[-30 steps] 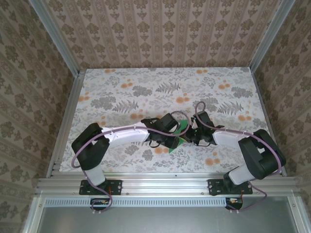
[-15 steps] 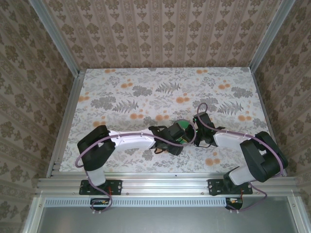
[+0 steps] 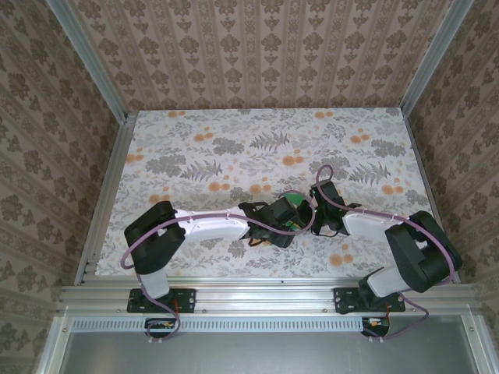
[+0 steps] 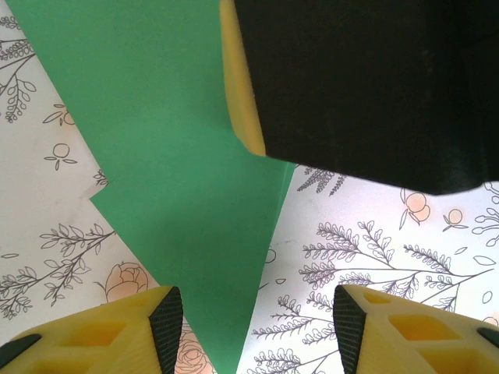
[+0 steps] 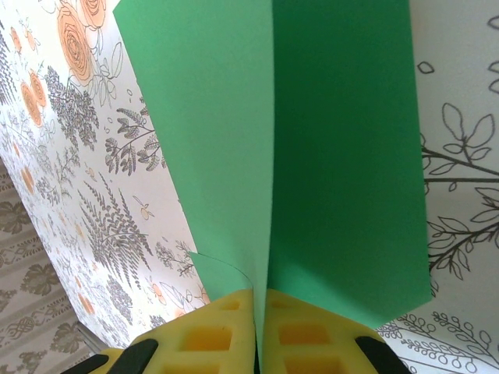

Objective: Fold a paper plane with a square sheet of paper (pick it up from the middle)

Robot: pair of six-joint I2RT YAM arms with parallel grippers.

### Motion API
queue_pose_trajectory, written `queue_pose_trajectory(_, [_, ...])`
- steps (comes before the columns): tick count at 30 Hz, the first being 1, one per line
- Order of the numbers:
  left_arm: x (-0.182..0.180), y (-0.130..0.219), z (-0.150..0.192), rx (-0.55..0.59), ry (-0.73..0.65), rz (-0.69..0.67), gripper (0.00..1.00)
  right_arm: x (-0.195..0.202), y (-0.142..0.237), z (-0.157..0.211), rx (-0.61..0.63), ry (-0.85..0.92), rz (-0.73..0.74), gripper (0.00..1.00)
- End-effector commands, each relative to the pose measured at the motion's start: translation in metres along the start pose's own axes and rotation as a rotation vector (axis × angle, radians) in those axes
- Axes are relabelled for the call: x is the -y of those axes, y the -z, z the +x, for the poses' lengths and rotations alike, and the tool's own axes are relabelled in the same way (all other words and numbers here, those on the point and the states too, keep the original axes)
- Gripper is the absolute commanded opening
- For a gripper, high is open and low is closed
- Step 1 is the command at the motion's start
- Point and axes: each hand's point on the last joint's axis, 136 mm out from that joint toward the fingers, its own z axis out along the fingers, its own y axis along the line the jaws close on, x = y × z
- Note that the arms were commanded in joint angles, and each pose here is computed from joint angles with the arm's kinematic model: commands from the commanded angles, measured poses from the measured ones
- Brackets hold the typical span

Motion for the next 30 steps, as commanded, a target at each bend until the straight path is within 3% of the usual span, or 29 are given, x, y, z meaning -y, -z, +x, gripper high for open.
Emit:
queue_pose_trajectory(1, [-0.003, 0.002, 0.000, 0.013, 0.004, 0.004, 0.57, -0.005, 0.003, -0.001, 0.006, 0.021, 0.000, 0.08])
queue_pose_trajectory(10, [-0.005, 0.003, -0.001, 0.006, -0.005, 0.036, 0.57, -0.006, 0.002, -0.001, -0.002, 0.015, 0.006, 0.08])
queue_pose_trajectory(30, [-0.004, -0.012, 0.001, -0.056, -0.061, -0.067, 0.50, -0.010, 0.003, -0.001, -0.007, -0.006, -0.002, 0.08])
